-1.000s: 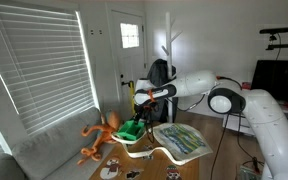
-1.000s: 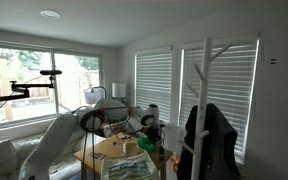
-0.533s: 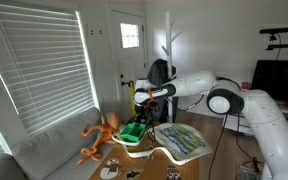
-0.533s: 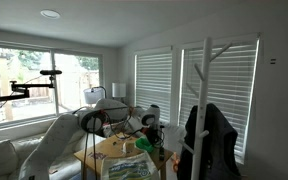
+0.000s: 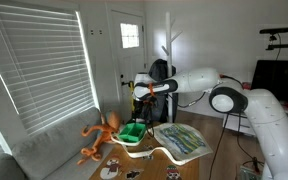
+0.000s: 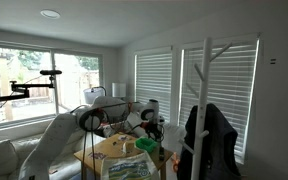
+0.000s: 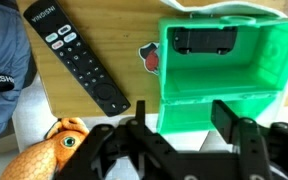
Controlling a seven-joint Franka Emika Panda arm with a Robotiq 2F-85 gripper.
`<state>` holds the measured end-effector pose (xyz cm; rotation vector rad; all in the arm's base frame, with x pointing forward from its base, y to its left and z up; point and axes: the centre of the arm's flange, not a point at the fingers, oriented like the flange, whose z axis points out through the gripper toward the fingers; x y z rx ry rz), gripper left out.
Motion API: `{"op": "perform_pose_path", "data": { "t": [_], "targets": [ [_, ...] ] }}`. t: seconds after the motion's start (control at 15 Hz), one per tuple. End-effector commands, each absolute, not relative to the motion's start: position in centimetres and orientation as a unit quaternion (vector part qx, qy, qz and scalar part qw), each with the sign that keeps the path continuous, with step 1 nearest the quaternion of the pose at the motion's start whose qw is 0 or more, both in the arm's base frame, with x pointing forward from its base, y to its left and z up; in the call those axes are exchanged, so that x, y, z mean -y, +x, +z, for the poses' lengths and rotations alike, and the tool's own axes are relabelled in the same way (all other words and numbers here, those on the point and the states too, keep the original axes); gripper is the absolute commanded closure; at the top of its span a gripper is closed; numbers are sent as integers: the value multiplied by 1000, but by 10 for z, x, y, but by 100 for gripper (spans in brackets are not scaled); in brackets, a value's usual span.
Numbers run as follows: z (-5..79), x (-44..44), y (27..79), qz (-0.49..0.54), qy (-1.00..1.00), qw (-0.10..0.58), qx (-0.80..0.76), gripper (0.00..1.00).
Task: Move the green bowl to the right backwards
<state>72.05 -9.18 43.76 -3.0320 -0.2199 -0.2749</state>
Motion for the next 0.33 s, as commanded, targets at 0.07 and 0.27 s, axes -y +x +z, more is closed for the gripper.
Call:
{"op": "perform_pose_path", "data": {
  "t": [0.07, 0.27],
  "targets": [
    [506, 66, 678, -97, -982, 74, 142, 0],
    [512, 59, 694, -102, -981, 65, 151, 0]
  ]
}}
